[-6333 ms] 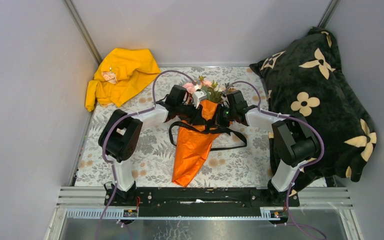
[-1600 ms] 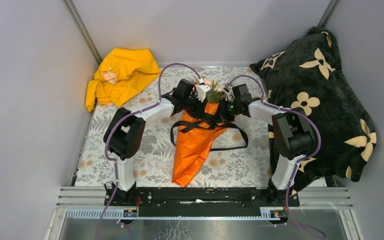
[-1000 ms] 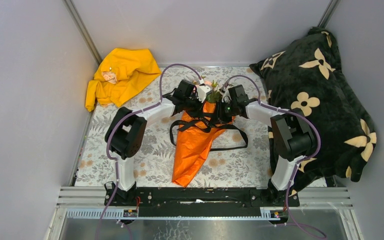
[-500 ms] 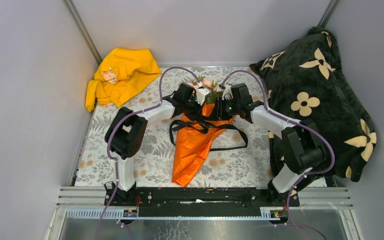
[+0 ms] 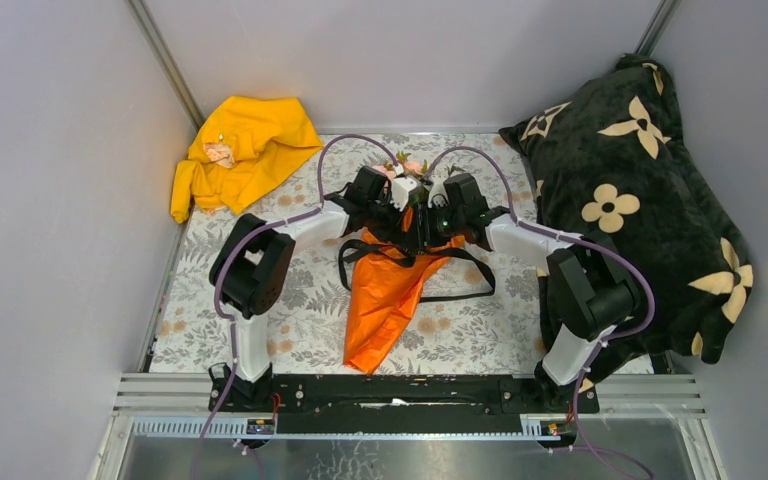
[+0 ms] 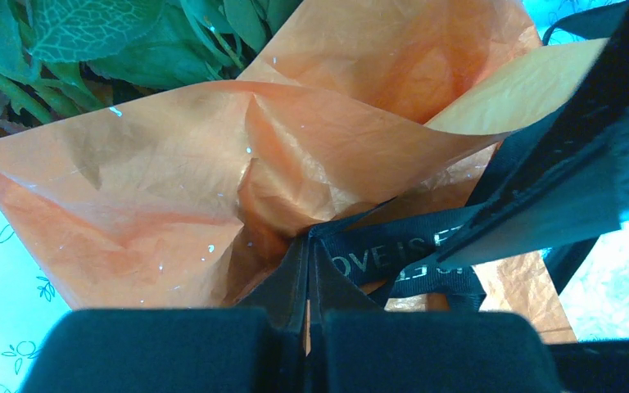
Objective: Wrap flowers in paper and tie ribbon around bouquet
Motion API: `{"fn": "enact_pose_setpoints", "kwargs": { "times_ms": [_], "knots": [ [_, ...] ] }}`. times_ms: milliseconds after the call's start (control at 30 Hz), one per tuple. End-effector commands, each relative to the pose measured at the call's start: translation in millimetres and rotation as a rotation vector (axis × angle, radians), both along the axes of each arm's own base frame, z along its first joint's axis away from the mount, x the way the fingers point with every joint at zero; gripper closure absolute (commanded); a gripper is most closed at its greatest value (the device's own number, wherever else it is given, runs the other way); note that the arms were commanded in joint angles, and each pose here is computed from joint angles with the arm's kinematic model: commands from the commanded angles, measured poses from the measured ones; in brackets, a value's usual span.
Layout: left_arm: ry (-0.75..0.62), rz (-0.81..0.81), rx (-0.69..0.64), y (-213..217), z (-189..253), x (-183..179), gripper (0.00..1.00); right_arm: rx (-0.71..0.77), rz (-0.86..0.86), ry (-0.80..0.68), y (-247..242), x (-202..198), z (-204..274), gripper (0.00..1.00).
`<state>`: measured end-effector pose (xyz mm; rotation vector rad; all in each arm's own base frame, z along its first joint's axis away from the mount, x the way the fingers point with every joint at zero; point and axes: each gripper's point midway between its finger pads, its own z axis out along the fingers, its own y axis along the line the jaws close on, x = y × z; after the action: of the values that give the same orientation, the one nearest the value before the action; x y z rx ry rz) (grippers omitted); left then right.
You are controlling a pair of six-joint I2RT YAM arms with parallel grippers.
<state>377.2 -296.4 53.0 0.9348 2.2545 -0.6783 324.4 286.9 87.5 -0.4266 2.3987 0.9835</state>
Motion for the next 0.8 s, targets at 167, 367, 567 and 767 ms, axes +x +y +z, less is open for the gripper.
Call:
{"fn": "enact_pose_setpoints", "kwargs": {
  "times_ms": [167, 367, 567, 767],
  "knots": [
    [-0.021, 0.011, -0.001, 1, -3, 5, 1.00, 0.001, 0.055, -0.046, 15, 5, -2, 0.57],
    [-0.014, 0.022, -0.004, 2, -4, 7, 1.00, 0.013, 0.070, -0.044, 13, -5, -7, 0.62],
    [0.010, 0.034, -0.023, 4, -4, 7, 1.00, 0.009, 0.055, -0.058, 7, -11, -11, 0.62],
    [0.050, 0.041, -0.035, 5, -9, 1, 1.00, -0.009, 0.036, -0.077, 0, -14, -11, 0.62]
  ]
}}
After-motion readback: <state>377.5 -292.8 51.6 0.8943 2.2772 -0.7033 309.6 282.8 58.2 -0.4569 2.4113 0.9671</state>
